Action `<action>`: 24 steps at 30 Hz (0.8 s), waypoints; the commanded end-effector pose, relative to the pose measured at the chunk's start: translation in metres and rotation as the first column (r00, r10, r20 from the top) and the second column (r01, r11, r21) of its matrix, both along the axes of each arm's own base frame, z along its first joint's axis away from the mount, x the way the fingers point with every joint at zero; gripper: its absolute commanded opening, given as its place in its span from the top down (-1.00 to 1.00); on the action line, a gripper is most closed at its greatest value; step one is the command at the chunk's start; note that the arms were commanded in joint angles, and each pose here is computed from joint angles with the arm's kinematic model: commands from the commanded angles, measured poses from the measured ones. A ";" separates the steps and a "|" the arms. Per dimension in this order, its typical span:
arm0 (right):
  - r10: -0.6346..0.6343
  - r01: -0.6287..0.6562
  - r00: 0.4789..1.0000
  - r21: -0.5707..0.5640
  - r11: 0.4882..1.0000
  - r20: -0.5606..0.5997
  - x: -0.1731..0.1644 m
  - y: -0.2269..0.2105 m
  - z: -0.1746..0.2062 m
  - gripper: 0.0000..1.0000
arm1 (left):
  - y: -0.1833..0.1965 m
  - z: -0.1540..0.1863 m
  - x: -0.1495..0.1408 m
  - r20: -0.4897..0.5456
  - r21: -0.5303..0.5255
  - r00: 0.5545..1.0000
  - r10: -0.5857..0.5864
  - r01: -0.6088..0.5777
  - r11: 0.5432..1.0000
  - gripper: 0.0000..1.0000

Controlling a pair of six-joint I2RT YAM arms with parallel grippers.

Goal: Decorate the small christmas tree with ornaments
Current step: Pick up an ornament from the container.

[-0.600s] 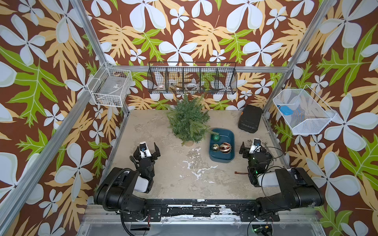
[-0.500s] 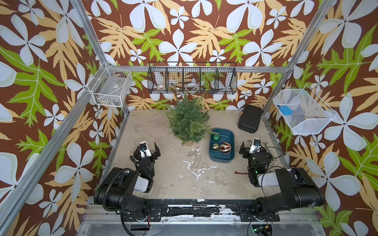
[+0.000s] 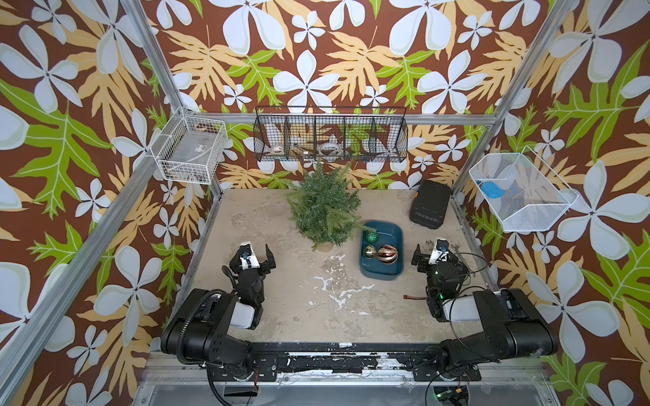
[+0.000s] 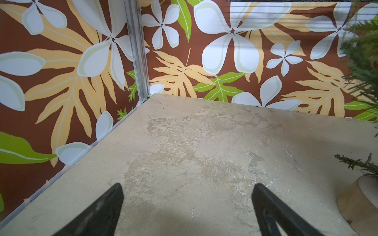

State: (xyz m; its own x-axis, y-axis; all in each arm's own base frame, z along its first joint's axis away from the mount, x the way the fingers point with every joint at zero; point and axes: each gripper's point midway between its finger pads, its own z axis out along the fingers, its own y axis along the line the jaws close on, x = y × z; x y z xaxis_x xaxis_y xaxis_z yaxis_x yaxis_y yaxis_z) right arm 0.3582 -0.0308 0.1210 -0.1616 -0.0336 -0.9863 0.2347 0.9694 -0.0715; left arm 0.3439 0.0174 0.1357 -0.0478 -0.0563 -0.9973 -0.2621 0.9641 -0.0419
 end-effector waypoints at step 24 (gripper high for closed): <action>-0.152 0.153 0.988 0.186 0.971 -0.021 -0.015 -0.014 0.063 -1.00 | 0.036 0.044 -0.004 -0.046 -0.175 0.972 0.232 -0.237 0.956 -1.00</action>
